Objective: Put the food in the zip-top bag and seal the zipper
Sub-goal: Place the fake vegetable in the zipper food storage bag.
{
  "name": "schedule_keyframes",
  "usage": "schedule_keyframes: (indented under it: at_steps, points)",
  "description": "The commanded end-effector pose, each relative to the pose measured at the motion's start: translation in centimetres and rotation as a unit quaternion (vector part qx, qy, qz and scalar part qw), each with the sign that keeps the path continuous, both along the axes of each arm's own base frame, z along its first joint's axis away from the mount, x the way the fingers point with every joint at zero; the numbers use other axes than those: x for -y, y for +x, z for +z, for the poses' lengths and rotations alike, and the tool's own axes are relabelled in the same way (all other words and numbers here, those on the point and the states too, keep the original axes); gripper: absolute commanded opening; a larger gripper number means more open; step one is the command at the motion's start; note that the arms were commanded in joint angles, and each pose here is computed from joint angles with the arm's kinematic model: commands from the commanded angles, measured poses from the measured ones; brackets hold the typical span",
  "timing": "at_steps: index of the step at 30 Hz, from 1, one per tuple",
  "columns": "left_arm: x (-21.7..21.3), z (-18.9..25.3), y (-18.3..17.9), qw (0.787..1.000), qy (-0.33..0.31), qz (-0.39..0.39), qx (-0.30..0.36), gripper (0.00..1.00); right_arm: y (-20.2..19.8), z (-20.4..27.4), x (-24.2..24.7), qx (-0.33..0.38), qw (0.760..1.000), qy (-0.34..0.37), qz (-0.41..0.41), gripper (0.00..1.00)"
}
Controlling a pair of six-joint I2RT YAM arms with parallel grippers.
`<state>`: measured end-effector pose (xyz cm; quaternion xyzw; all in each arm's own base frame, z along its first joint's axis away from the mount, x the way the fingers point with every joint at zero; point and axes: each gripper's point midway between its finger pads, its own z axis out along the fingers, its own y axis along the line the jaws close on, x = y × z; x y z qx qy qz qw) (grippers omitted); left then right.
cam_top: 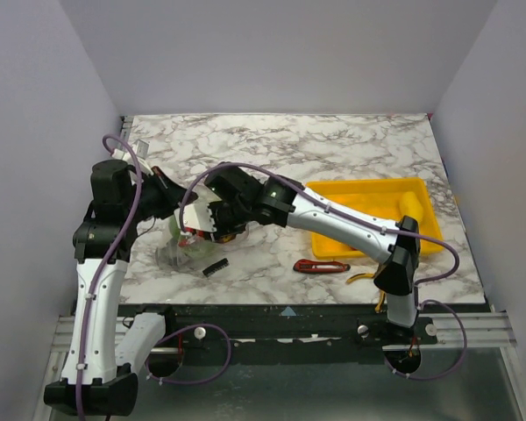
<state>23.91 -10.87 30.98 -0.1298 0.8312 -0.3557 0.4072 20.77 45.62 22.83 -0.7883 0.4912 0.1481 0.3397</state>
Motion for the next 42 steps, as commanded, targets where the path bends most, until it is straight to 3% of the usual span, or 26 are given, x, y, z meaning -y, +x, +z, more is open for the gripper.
schedule_keyframes:
  at_steps: [1, 6, 11, 16, 21, 23, 25, 28, 32, 36, 39, 42]
  points:
    - [2.0, 2.7, -0.4, 0.996, -0.065, -0.036, 0.043, 0.00, 1.1, 0.4, -2.8, 0.028, 0.998, 0.048, -0.031, 0.28]
    - [1.9, 2.4, -0.3, 0.996, -0.081, -0.017, 0.043, 0.00, 0.0, 2.0, -5.7, -0.035, 0.979, 0.191, -0.068, 0.34]
    - [2.0, 2.6, -0.5, 0.995, -0.084, -0.020, 0.042, 0.00, 0.2, 1.4, -5.6, -0.069, 0.966, 0.221, -0.116, 0.36]
    - [1.9, 2.6, -0.8, 0.996, -0.077, -0.024, 0.045, 0.00, 0.3, 3.2, -4.6, -0.091, 0.949, 0.270, -0.138, 0.54]
    - [1.8, 2.4, -1.0, 0.996, -0.069, -0.023, 0.047, 0.00, 1.0, 2.8, -3.2, -0.129, 0.936, 0.287, -0.157, 0.56]
    - [1.8, 2.4, -1.0, 0.996, -0.068, -0.023, 0.045, 0.00, 0.6, 3.0, -3.2, -0.154, 0.930, 0.301, -0.141, 0.52]
    - [1.8, 2.5, -1.1, 0.996, -0.069, -0.024, 0.046, 0.00, -0.1, 2.3, -3.6, -0.174, 0.930, 0.298, -0.127, 0.39]
    - [1.9, 2.7, -1.1, 0.996, -0.070, -0.025, 0.048, 0.00, -0.9, 1.2, -4.1, -0.201, 0.929, 0.289, -0.113, 0.34]
    - [1.9, 2.9, -1.2, 0.996, -0.073, -0.027, 0.049, 0.00, -1.9, 0.5, -5.2, -0.245, 0.921, 0.289, -0.093, 0.09]
    - [2.0, 2.9, -1.3, 0.995, -0.084, -0.021, 0.049, 0.00, -3.4, -2.3, -6.6, -0.291, 0.908, 0.289, -0.084, 0.02]
    - [1.9, 3.0, -1.2, 0.994, -0.094, -0.013, 0.052, 0.00, -3.2, -5.5, -7.6, -0.278, 0.910, 0.283, -0.119, 0.12]
    - [1.8, 3.0, -1.1, 0.994, -0.097, -0.005, 0.053, 0.00, -2.4, -4.0, -7.6, -0.303, 0.887, 0.313, -0.155, 0.32]
